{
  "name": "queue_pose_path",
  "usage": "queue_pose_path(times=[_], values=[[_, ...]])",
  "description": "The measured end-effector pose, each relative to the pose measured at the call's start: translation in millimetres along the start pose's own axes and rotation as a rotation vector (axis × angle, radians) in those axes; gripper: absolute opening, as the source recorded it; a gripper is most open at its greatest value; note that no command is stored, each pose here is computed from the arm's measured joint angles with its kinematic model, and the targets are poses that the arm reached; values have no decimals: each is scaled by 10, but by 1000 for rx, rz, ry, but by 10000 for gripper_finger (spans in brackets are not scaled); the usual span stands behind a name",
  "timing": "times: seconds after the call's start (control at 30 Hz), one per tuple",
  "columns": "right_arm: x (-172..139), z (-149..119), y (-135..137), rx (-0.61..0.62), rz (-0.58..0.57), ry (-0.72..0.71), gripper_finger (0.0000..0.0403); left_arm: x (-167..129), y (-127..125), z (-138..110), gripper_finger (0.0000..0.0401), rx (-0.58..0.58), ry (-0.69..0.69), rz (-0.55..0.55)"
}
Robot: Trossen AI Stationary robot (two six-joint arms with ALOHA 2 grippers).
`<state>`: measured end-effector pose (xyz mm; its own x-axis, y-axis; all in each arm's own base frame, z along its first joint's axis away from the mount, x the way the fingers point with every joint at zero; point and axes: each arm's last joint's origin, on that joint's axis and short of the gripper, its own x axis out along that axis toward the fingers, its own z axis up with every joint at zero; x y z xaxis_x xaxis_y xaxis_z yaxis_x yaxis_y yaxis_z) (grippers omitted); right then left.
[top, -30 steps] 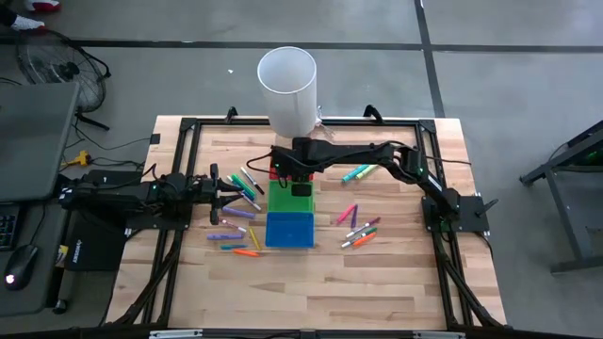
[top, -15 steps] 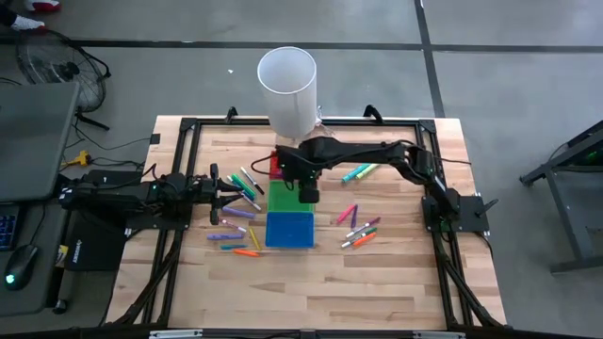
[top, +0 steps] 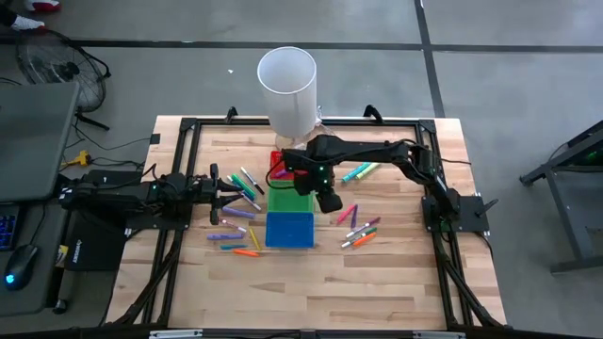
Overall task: Pick & Place Markers
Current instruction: Put the light blue highlighter into the red bin
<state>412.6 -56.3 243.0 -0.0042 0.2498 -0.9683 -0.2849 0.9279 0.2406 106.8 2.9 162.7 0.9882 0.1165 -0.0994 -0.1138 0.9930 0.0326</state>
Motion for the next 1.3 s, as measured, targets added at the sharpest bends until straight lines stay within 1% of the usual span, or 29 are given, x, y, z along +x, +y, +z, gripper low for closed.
queue_pose_path(times=[0.07, 0.13, 0.23, 0.3, 0.4, 0.5, 0.6, 0.73, 0.9, 1.1, 1.3], values=[[-13, -16, 11, -31, 18, -4, 124, 0, 0, 0, 85, 0, 0, 0], [-20, -70, 39, -70, 12, -16, 124, 0, 0, 0, 85, 0, 0, 0], [25, -221, 97, -130, -49, -41, 124, 0, 0, 1, 85, 0, 0, 0], [90, -341, 143, -150, -118, -57, 124, 0, 0, 0, 85, 0, 0, 0], [155, -518, 202, -154, -199, -87, 124, 0, 0, 1, 85, 0, 0, 0], [214, -682, 254, -139, -228, -86, 124, 0, 0, 1, 85, 0, 0, 0], [279, -823, 259, -82, -244, -79, 124, 0, 0, 1, 85, 0, 0, 0], [351, -1007, 202, -38, -254, -83, 124, 0, 0, 0, 85, 0, 0, 0], [432, -1141, 73, -25, -291, -93, 124, 0, 0, 0, 85, 0, 0, 0], [433, -1233, -115, -109, -411, -52, 124, 0, 0, 0, 85, 0, 0, 0], [489, -1349, -248, -160, -420, -34, 124, 0, 0, 1, 85, 0, -1, 0]])
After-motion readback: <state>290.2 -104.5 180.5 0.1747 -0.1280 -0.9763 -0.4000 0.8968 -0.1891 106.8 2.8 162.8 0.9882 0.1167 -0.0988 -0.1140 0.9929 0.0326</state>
